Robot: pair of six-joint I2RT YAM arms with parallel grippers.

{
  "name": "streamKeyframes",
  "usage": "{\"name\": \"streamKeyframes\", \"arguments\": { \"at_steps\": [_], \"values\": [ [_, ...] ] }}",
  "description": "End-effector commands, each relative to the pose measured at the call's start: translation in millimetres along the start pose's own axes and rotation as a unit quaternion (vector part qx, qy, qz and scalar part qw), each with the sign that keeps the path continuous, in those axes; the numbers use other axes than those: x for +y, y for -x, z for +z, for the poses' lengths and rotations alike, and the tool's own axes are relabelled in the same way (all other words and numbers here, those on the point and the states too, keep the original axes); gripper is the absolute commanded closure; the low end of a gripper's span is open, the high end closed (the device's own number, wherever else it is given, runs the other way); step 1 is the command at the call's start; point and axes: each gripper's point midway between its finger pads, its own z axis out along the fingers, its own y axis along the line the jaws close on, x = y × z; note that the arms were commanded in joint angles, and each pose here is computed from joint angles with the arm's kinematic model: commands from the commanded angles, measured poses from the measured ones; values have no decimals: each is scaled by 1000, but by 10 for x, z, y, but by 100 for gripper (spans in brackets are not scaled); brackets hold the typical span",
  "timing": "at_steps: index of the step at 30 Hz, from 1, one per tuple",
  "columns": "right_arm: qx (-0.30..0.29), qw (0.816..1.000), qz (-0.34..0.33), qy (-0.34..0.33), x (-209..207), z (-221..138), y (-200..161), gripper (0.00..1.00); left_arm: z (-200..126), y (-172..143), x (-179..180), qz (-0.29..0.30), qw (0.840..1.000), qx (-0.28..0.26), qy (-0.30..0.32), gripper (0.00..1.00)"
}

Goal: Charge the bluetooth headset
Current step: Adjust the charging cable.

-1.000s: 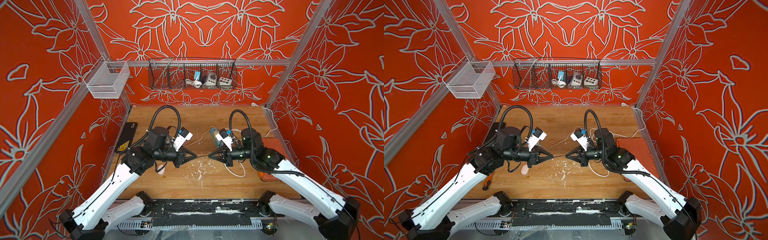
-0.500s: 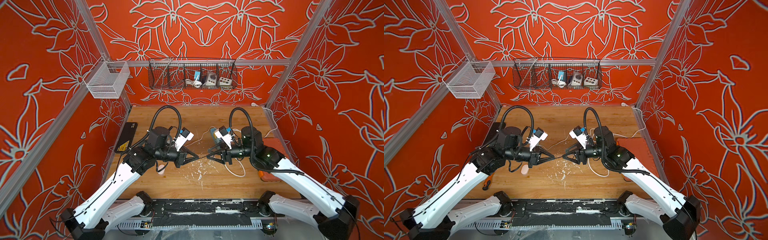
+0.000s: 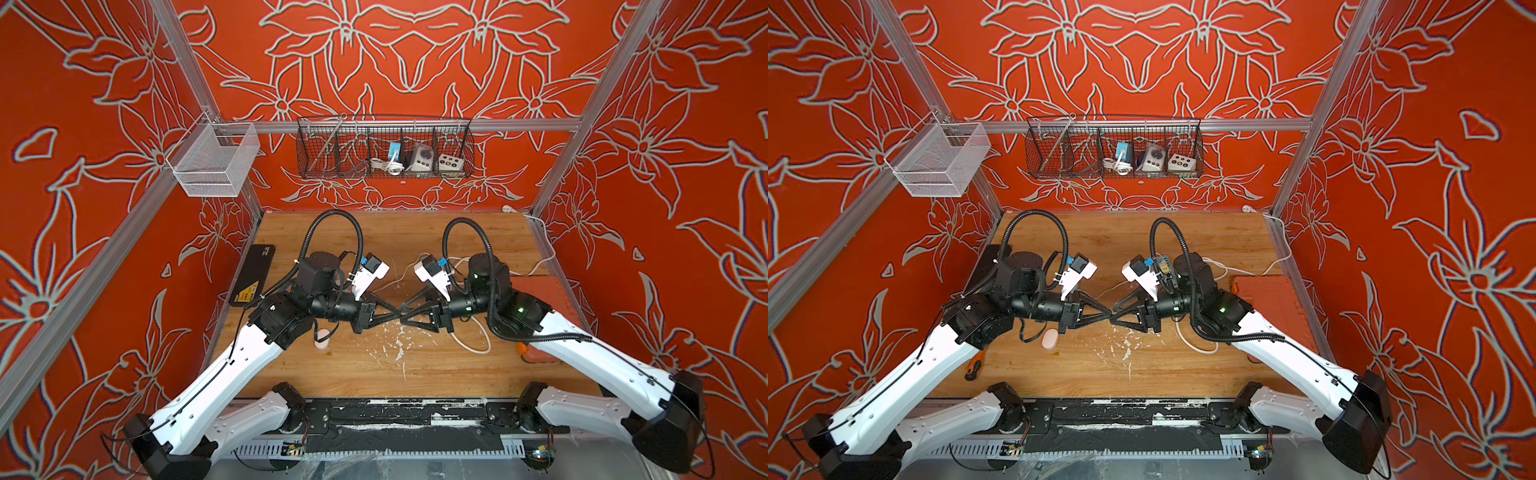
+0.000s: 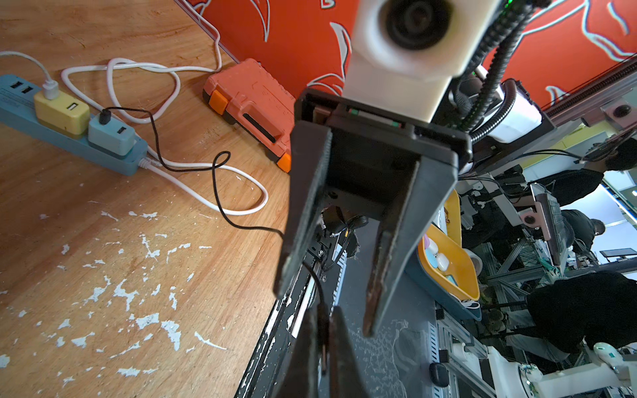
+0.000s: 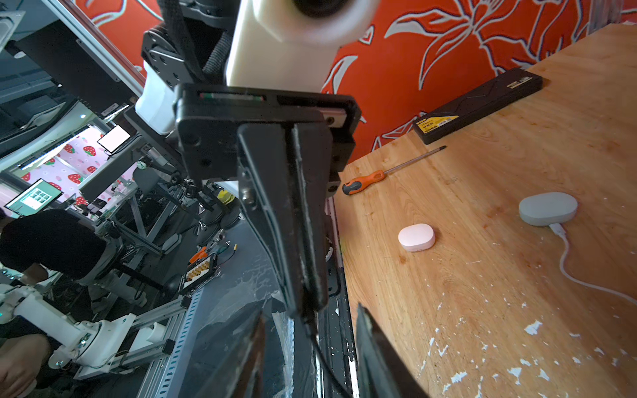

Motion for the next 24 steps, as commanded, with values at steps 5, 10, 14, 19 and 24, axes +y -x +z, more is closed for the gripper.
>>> {"name": "streamKeyframes", "arguments": {
  "at_steps": [5, 10, 14, 19, 24],
  "values": [
    [0, 999, -20, 34, 155, 21, 56, 75, -21, 54, -50, 15, 1000, -12, -9, 100],
    [-2, 1000, -24, 18, 122, 8, 59, 90, -28, 62, -58, 15, 1000, -14, -9, 100],
    [-3, 1000, -27, 2, 75, 2, 74, 100, -37, 74, -56, 17, 1000, -17, -5, 100],
    [-6, 999, -29, -12, 39, -9, 78, 100, -54, 75, -35, 16, 1000, -21, 5, 87],
    [-15, 999, -27, -12, 52, -22, 89, 100, -95, 96, -54, 21, 999, -33, 7, 99]
  ]
}}
